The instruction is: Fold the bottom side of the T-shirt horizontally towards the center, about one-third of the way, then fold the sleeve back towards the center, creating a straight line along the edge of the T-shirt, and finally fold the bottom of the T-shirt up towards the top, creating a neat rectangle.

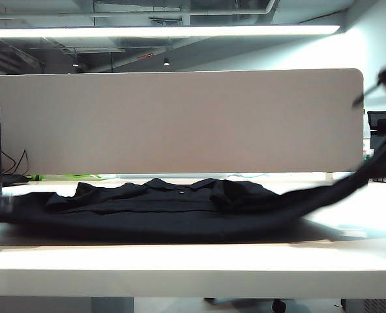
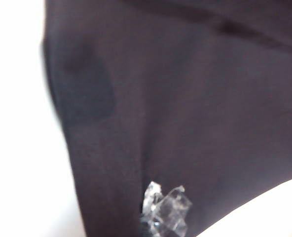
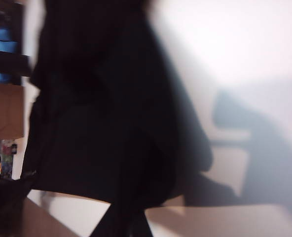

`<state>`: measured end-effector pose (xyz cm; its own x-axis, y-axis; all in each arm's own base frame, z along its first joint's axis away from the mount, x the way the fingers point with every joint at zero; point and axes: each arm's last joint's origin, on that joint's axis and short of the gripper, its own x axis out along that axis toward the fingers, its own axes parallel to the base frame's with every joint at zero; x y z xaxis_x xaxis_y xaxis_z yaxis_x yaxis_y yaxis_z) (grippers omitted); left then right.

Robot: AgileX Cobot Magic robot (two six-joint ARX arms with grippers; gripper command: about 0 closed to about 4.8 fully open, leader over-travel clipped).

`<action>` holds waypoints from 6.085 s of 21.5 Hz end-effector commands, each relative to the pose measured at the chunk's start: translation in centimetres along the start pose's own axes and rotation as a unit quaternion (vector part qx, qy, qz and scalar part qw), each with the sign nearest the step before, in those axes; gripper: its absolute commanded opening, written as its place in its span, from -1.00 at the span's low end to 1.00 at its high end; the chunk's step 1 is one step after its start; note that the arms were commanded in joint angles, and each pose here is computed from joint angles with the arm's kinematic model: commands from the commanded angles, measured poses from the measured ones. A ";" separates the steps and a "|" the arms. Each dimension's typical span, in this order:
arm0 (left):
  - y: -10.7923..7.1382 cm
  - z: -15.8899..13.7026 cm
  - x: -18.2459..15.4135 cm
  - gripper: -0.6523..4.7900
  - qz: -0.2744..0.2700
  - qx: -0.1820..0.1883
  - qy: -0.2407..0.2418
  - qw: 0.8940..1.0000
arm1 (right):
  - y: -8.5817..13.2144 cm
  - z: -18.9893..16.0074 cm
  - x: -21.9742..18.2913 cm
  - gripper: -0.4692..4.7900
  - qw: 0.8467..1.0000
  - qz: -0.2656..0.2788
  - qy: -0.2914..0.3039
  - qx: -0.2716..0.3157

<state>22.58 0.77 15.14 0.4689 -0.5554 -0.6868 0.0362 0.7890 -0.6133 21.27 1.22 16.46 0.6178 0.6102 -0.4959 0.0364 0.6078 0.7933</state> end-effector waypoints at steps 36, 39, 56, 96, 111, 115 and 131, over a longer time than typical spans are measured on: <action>-4.8 16.5 0.5 -0.78 -0.033 0.079 -0.205 0.975 | 6.8 14.6 4.4 -0.84 0.985 0.051 -0.096 -0.133; -4.9 18.2 2.6 -0.78 -0.037 0.083 -0.197 0.976 | 5.9 15.9 6.2 -0.84 0.987 0.043 -0.089 -0.125; -2.7 20.5 6.9 -0.66 0.064 0.082 -0.234 0.967 | 1.6 20.7 8.7 -0.66 0.983 -0.003 -0.136 -0.121; -7.2 -3.3 -12.7 -0.78 0.070 0.185 -0.370 0.908 | 7.1 4.3 -10.6 -0.83 0.953 0.067 -0.164 -0.246; -5.6 -7.5 -10.9 -0.78 0.070 0.198 -0.401 0.892 | 5.4 -5.2 -12.8 -0.84 0.907 0.011 -0.289 -0.307; -5.4 -8.7 -10.6 -0.78 0.055 0.210 -0.415 0.884 | 4.0 -7.1 -12.5 -0.84 0.901 0.007 -0.303 -0.310; -4.3 -10.9 -9.0 -0.78 0.072 0.182 -0.465 0.863 | 1.6 -8.1 -12.0 -0.84 0.872 -0.129 -0.368 -0.295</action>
<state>8.40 -0.57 19.69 0.9849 -0.1610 -0.0636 0.1378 0.9517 -0.2745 7.36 -0.80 21.09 0.9888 0.1028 -0.1085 -0.0655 0.9506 0.3034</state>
